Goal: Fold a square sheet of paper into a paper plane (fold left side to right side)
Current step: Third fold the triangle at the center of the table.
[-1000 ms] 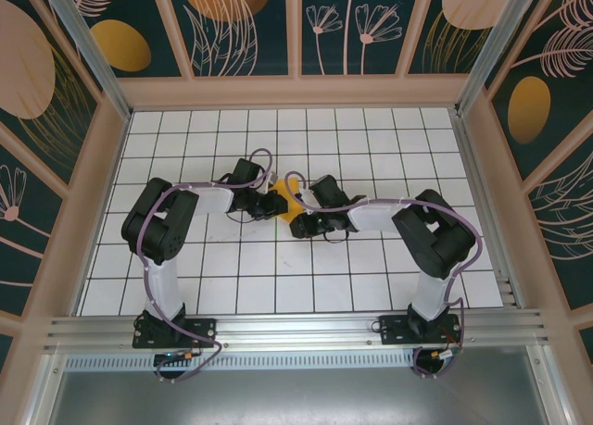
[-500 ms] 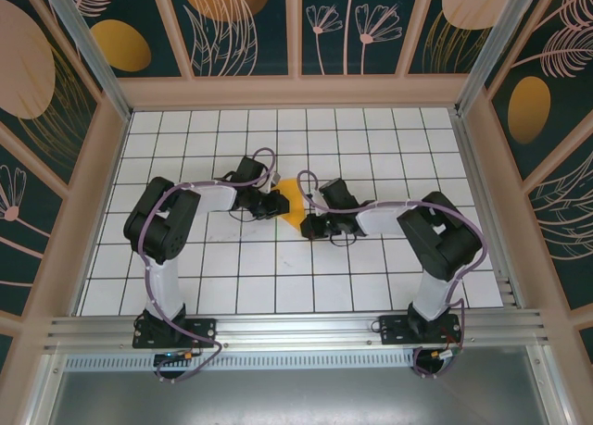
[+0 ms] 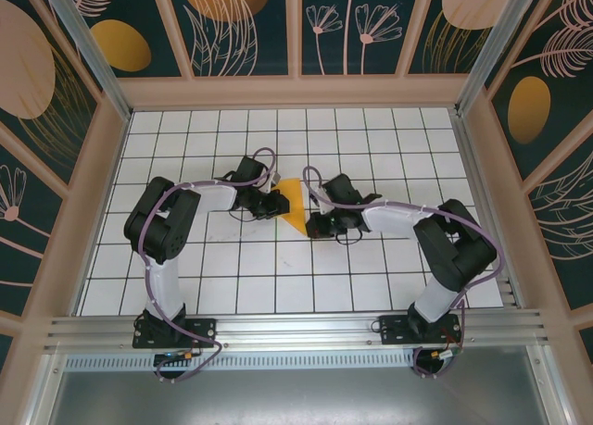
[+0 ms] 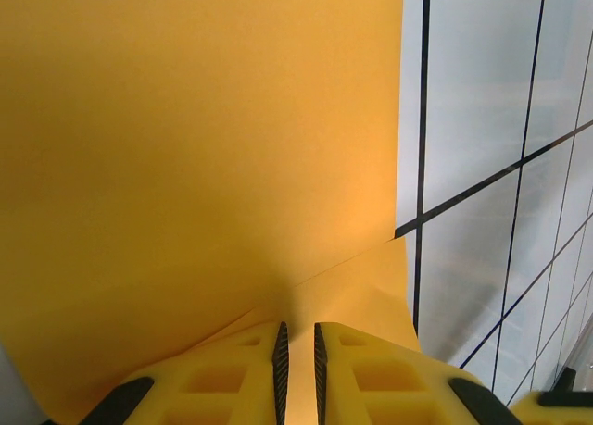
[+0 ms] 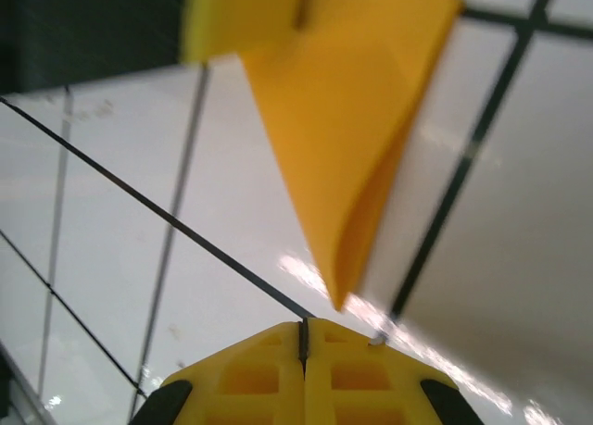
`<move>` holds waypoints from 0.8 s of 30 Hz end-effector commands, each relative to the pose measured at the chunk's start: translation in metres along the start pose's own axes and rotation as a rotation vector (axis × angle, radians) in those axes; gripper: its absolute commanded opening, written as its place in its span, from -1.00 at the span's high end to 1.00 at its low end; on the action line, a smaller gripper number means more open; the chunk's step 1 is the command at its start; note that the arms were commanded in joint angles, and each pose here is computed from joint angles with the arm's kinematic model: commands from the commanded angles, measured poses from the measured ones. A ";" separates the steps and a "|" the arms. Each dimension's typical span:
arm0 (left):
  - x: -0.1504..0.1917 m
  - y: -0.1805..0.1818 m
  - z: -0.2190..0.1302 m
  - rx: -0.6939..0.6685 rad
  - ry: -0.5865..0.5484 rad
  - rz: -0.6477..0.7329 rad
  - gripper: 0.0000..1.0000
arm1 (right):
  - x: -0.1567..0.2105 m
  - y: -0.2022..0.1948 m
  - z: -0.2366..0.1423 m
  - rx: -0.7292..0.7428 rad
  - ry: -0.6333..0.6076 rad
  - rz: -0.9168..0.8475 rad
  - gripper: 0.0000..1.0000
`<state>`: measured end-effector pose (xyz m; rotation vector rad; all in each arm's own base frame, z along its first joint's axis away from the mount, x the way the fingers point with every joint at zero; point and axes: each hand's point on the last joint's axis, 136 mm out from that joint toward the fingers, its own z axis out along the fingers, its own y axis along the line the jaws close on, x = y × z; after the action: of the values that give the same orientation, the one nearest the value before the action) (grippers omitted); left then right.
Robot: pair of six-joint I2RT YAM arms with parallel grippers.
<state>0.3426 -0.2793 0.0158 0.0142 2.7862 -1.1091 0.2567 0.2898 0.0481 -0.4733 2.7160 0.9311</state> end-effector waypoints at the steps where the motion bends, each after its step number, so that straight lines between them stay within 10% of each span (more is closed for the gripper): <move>1: 0.001 0.031 0.008 -0.108 -0.006 -0.014 0.61 | -0.019 0.016 -0.004 -0.042 -0.038 -0.015 0.89; 24: -0.027 -0.029 -0.048 -0.045 -0.133 0.092 0.46 | 0.044 -0.058 0.044 0.168 0.160 0.131 1.00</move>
<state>0.3528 -0.2703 0.0384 0.0349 2.7462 -1.0076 0.2704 0.3016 0.0151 -0.4328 2.7700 0.9126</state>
